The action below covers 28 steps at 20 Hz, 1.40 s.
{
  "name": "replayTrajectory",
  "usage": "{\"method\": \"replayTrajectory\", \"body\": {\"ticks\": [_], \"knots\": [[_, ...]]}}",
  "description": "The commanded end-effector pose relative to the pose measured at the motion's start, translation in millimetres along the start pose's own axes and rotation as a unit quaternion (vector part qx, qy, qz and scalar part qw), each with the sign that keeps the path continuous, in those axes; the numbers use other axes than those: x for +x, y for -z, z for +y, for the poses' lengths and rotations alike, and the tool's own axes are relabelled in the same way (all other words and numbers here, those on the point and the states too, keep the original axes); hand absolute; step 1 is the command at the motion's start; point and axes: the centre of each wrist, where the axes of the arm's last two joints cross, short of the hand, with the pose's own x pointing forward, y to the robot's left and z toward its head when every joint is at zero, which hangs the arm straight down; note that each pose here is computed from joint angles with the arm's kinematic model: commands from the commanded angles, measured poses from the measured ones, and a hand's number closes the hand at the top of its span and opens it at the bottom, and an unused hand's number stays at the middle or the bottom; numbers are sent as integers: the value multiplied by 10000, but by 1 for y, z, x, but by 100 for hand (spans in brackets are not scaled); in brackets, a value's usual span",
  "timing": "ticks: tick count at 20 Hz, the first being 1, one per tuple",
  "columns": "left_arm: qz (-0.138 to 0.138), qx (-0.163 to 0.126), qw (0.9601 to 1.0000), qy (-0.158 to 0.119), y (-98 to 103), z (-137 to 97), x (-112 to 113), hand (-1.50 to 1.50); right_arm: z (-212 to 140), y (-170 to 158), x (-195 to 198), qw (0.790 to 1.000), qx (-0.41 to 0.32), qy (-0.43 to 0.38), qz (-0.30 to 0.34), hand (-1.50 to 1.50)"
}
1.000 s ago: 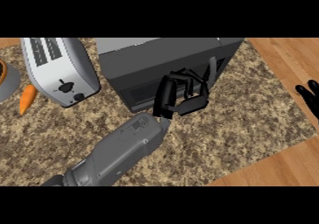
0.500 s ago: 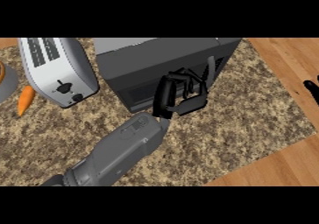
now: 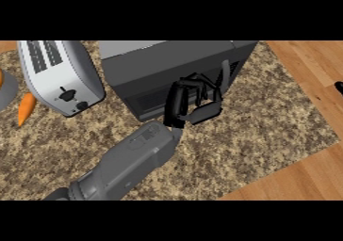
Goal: Pick up the milk, place it into the microwave and close the microwave
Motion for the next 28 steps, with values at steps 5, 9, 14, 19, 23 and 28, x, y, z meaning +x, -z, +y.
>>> {"method": "replayTrajectory", "body": {"ticks": [5, 9, 14, 19, 23, 28], "knots": [[20, 220, 9997, 58, 22, 6, 4, 150, -2, 3, 6, 10000, 20, 66, 17, -150], [-7, 237, 9997, 45, 21, 7, 2, 150, -4, 7, 11, 9999, 149, 82, -8, -150], [-18, 210, 9998, 55, 22, 6, 3, 150, -2, 8, 13, 9988, 417, 249, 38, -150], [-23, 200, 9998, 66, 21, 8, -1, 150, 0, 11, 12, 9978, 529, 393, 54, -150], [-84, 192, 9998, 12, 20, 7, -1, 150, -4, 14, 21, 9976, 609, 316, 42, -150], [-86, 204, 9997, -56, 21, 6, 0, 150, -6, 14, 21, 9975, 568, 414, -13, -150]]}}
